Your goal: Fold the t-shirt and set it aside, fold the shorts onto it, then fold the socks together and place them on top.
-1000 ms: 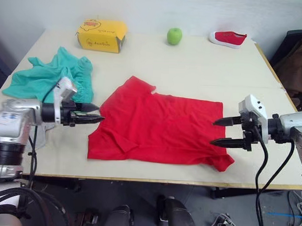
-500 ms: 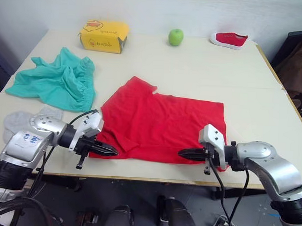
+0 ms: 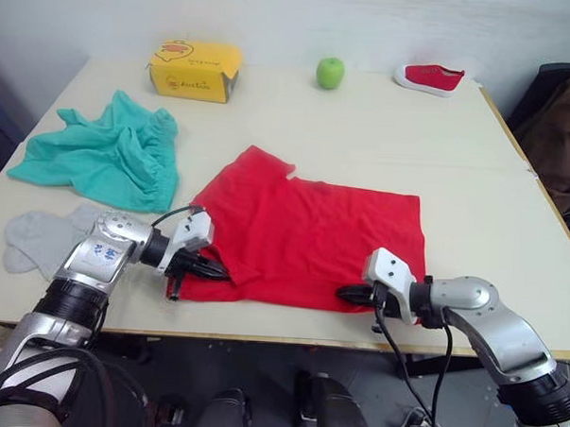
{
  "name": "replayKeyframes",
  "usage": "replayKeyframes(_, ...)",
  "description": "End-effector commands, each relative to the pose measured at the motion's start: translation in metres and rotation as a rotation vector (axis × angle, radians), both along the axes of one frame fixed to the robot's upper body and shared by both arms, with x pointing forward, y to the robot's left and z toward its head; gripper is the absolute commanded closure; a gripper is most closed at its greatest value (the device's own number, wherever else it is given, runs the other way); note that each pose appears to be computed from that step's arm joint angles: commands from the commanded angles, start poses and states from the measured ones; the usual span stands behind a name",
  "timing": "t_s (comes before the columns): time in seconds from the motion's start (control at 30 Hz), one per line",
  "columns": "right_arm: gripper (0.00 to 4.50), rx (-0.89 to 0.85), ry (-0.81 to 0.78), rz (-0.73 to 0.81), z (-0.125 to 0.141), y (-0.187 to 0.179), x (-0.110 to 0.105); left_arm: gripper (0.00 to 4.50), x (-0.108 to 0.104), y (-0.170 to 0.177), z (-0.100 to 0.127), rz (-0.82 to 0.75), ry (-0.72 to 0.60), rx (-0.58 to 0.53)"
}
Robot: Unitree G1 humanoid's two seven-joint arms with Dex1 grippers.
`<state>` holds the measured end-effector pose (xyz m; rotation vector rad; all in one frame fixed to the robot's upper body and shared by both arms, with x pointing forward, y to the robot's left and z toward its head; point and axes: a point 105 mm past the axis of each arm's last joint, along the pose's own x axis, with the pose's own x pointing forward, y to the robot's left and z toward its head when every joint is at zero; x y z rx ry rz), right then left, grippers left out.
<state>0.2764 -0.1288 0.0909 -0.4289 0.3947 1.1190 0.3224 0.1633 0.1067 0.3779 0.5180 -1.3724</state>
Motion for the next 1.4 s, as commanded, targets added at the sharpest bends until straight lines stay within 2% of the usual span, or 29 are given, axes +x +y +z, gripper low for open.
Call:
replayKeyframes(0.03, 4.49, -0.043, 0.067, -0.033, -0.02, -0.007, -0.005, 4.5, 0.03, -0.002, 0.019, 0.13, -0.094, -0.071)
replayKeyframes(0.13, 4.49, -0.037, 0.073, -0.032, -0.02, -0.006, -0.007, 4.5, 0.043, -0.006, 0.036, 0.211, -0.094, -0.181)
replayKeyframes(0.27, 4.49, 0.0, 0.064, -0.038, -0.016, -0.004, -0.008, 4.5, 0.028, -0.005, 0.054, 0.174, -0.048, -0.254)
replayKeyframes(0.37, 4.49, 0.048, 0.042, -0.053, -0.006, -0.006, -0.01, 4.5, -0.002, -0.004, 0.058, 0.067, -0.006, -0.249)
replayKeyframes(0.43, 4.49, 0.078, 0.017, -0.072, 0.007, -0.01, -0.011, 4.5, -0.022, -0.005, 0.053, 0.012, 0.024, -0.212)
replayKeyframes(0.57, 4.49, 0.1, 0.001, -0.125, 0.024, -0.026, -0.016, 4.5, -0.038, -0.007, 0.034, 0.008, 0.036, -0.124)
replayKeyframes(0.7, 4.49, 0.076, 0.014, -0.207, 0.03, -0.059, -0.022, 4.5, -0.033, 0.002, 0.003, 0.084, 0.018, -0.018)
replayKeyframes(0.87, 4.49, -0.02, 0.055, -0.287, 0.014, -0.099, -0.026, 4.5, -0.027, 0.025, -0.024, 0.133, -0.024, 0.107)
replayKeyframes(1.03, 4.49, -0.119, 0.113, -0.321, -0.012, -0.127, -0.03, 4.5, -0.02, 0.041, -0.025, 0.182, -0.05, 0.122)
replayKeyframes(1.13, 4.49, -0.184, 0.078, -0.336, -0.016, -0.145, -0.028, 4.5, -0.011, 0.056, -0.025, 0.23, -0.075, 0.14)
replayKeyframes(1.23, 4.49, -0.205, 0.001, -0.323, -0.002, -0.16, -0.019, 4.5, -0.011, 0.064, -0.023, 0.234, -0.079, 0.147)
replayKeyframes(1.4, 4.49, -0.117, -0.032, -0.249, 0.029, -0.156, -0.016, 4.5, -0.017, 0.055, -0.007, 0.199, -0.079, 0.062)
